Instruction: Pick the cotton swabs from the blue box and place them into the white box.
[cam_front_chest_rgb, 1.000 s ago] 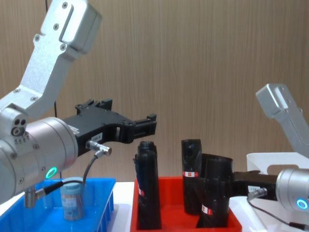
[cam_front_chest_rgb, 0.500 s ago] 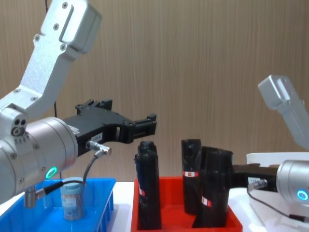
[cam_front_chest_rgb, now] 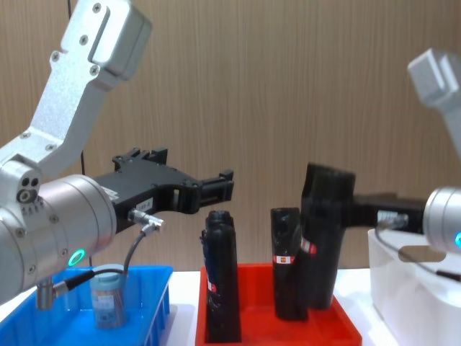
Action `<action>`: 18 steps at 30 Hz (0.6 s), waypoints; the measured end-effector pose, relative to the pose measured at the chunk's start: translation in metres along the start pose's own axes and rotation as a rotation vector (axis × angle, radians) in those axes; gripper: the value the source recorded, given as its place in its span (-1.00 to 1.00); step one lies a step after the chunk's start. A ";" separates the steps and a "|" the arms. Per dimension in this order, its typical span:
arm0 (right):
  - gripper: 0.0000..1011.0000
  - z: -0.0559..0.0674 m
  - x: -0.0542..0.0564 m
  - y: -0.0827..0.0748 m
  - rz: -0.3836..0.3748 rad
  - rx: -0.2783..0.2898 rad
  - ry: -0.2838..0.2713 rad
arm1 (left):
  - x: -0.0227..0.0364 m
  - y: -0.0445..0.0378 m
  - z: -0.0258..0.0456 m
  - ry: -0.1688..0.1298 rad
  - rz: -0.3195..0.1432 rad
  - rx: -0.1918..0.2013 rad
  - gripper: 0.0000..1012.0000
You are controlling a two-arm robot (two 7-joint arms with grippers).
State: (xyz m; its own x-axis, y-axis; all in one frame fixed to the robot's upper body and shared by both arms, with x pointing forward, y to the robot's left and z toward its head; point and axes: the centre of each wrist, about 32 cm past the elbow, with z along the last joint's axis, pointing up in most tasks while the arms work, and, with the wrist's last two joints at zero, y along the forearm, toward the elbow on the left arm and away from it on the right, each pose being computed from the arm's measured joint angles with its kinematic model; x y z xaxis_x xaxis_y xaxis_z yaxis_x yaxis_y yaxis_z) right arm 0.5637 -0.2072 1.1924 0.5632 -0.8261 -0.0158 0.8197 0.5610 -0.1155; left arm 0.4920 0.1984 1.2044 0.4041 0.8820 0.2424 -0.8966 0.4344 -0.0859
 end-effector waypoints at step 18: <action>-0.08 0.043 0.020 -0.032 -0.110 0.132 -0.056 | 0.0000 0.0000 0.0000 0.000 0.000 0.000 0.98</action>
State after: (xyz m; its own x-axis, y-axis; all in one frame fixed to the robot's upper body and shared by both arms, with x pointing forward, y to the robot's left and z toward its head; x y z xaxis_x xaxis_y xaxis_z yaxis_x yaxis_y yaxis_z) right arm 0.5528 -0.2394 1.2386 0.4711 -0.8809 0.0452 0.8813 0.4722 0.0178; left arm 0.4920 0.1984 1.2044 0.4041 0.8820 0.2425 -0.8966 0.4344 -0.0859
